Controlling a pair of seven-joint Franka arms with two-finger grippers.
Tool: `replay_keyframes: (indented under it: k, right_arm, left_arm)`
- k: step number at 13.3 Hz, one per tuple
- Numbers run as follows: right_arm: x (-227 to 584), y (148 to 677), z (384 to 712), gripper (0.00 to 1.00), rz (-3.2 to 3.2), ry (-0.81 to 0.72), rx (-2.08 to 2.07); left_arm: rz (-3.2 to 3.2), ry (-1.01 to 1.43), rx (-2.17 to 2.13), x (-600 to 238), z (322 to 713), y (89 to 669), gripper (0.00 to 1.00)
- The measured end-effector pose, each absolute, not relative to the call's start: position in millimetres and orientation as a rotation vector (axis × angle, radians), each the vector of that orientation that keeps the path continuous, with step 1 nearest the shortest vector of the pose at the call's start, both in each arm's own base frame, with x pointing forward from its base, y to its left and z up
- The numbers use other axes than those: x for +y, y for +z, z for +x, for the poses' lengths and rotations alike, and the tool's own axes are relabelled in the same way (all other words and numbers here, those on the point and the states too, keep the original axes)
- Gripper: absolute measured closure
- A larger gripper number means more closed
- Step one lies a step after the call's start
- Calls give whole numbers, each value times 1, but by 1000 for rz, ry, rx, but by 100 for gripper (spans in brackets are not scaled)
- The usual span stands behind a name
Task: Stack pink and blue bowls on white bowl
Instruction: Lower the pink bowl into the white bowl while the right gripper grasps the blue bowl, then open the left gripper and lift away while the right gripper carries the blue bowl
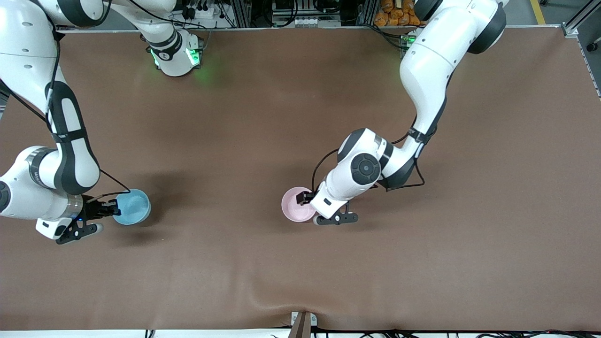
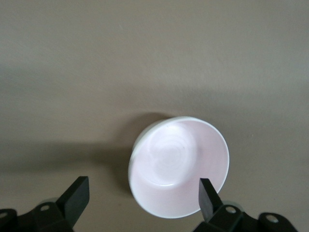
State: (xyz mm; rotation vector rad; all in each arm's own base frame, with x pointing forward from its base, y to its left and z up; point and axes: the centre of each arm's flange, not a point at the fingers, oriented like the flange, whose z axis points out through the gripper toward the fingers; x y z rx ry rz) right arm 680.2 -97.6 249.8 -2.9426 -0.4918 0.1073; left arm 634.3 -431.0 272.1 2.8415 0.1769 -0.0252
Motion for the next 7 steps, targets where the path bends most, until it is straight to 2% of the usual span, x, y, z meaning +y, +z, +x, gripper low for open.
replay_keyframes:
  k: [3,7]
  right_arm:
    - [-41,269,696,96,-2855,32,-596]
    - [76,298,709,96,-2751,-65,-766]
  left_arm:
    - [2922,-5,238,-371,659,334,0]
    - [3089,54,270,-265,685,403,0]
